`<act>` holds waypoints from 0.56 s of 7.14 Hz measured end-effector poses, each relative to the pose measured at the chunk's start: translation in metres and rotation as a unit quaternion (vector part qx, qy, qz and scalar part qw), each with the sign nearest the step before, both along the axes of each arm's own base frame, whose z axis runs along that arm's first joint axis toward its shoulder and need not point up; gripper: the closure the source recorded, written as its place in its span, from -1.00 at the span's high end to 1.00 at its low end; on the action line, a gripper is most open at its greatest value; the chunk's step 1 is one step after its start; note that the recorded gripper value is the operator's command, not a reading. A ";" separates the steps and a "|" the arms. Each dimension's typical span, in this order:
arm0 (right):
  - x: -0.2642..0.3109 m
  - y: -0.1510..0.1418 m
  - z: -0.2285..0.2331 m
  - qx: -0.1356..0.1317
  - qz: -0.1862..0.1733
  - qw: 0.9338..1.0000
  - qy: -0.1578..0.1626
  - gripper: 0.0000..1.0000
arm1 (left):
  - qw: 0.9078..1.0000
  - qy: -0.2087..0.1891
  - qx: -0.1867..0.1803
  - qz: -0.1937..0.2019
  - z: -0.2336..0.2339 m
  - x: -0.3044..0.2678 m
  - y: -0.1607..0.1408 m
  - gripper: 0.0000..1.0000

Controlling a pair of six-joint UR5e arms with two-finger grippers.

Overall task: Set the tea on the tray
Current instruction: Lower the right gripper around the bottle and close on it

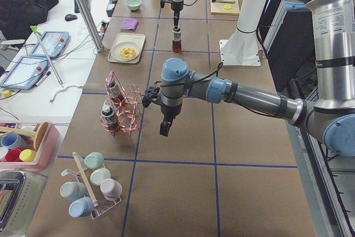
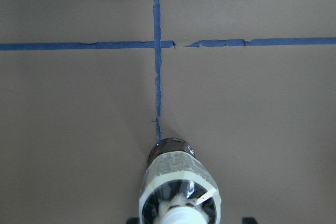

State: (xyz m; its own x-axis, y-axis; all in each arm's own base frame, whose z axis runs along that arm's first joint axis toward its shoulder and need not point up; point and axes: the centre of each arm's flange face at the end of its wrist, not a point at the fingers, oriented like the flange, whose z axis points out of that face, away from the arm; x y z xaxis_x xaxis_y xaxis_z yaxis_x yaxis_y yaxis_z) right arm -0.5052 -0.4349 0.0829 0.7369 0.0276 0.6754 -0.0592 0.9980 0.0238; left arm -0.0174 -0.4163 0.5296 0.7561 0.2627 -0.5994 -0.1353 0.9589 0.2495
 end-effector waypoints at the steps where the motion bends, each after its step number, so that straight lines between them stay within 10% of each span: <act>1: 0.000 0.000 0.001 -0.001 0.000 1.000 0.001 -0.10 | 1.000 0.000 0.000 0.000 0.000 0.000 0.000 1.00; 4: -0.001 0.001 0.001 0.000 -0.002 1.000 0.000 -1.00 | 1.000 0.000 0.001 0.000 -0.001 0.000 0.000 1.00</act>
